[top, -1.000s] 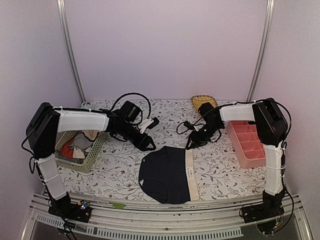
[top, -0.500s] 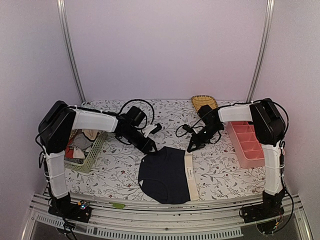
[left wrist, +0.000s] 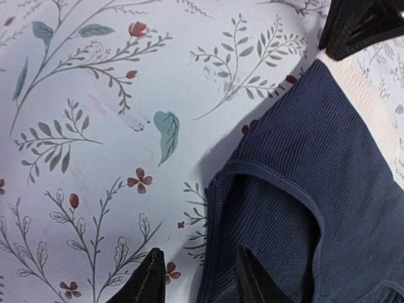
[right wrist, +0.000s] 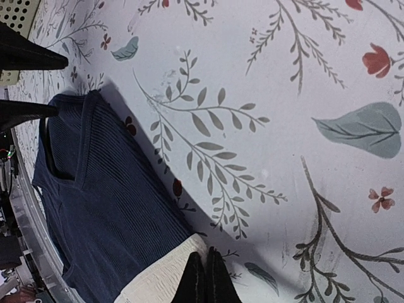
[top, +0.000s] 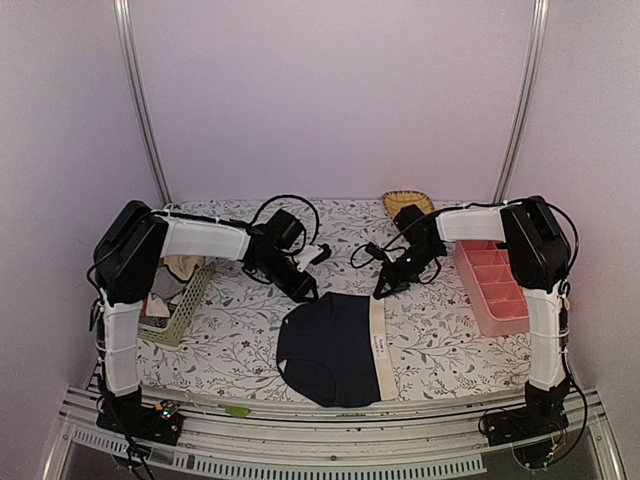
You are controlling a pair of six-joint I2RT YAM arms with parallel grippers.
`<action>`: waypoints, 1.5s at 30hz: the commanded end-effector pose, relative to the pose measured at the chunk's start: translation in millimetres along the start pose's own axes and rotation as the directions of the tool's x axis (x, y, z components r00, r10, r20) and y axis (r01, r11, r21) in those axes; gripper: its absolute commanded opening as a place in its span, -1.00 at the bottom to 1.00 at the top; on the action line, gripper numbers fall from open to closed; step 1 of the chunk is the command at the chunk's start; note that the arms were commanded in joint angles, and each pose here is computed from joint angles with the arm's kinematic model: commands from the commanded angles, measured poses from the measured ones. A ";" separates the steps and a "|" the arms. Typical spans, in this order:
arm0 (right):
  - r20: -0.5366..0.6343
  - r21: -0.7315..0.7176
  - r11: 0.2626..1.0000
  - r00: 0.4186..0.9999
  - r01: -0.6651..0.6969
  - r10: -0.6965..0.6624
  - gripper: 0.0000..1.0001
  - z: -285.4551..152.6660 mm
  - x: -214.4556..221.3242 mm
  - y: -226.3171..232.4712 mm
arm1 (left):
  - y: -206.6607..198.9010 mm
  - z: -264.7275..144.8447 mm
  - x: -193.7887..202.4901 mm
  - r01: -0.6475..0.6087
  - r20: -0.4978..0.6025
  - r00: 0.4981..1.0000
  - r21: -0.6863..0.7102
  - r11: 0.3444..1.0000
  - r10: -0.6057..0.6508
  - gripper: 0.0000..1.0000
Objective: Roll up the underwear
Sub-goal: Pick up the underwear from the corner of the board.
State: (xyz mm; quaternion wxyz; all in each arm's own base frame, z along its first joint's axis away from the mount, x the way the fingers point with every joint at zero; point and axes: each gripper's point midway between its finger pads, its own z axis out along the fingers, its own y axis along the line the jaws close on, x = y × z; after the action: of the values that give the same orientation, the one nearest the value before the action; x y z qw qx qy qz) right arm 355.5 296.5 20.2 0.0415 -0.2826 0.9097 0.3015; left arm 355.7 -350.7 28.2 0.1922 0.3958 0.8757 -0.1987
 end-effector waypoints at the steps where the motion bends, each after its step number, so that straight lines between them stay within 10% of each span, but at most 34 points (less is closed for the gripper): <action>1: 0.050 0.011 1.000 0.999 0.006 -0.007 -1.00 -10.5 -18.0 2.0 | -11.5 19.2 18.7 -0.106 -0.096 0.990 -0.045 0.993 0.101 -0.24; 12: 0.085 0.010 1.000 0.996 0.004 -0.005 -1.00 -19.7 -28.7 4.1 | -6.9 25.4 21.3 -0.137 -0.119 0.985 -0.088 0.987 0.127 -1.00; 28: 0.202 0.005 0.999 0.979 0.041 -0.041 -1.00 -65.4 -69.6 25.2 | -7.1 -38.3 -53.3 -0.151 0.143 0.977 -0.068 0.986 0.160 -1.00; 45: 0.209 -0.008 0.999 0.976 0.054 -0.051 -1.00 -83.6 -31.6 49.5 | -47.4 -78.7 -34.7 -0.183 0.222 0.960 0.038 0.982 0.170 -1.00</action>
State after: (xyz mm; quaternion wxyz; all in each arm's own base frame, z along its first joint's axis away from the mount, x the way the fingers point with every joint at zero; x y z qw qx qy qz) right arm 377.0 297.6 110.7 0.1350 -0.2707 0.8964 0.3240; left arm 340.1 -359.2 112.0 0.2883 0.4485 0.8153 -0.2261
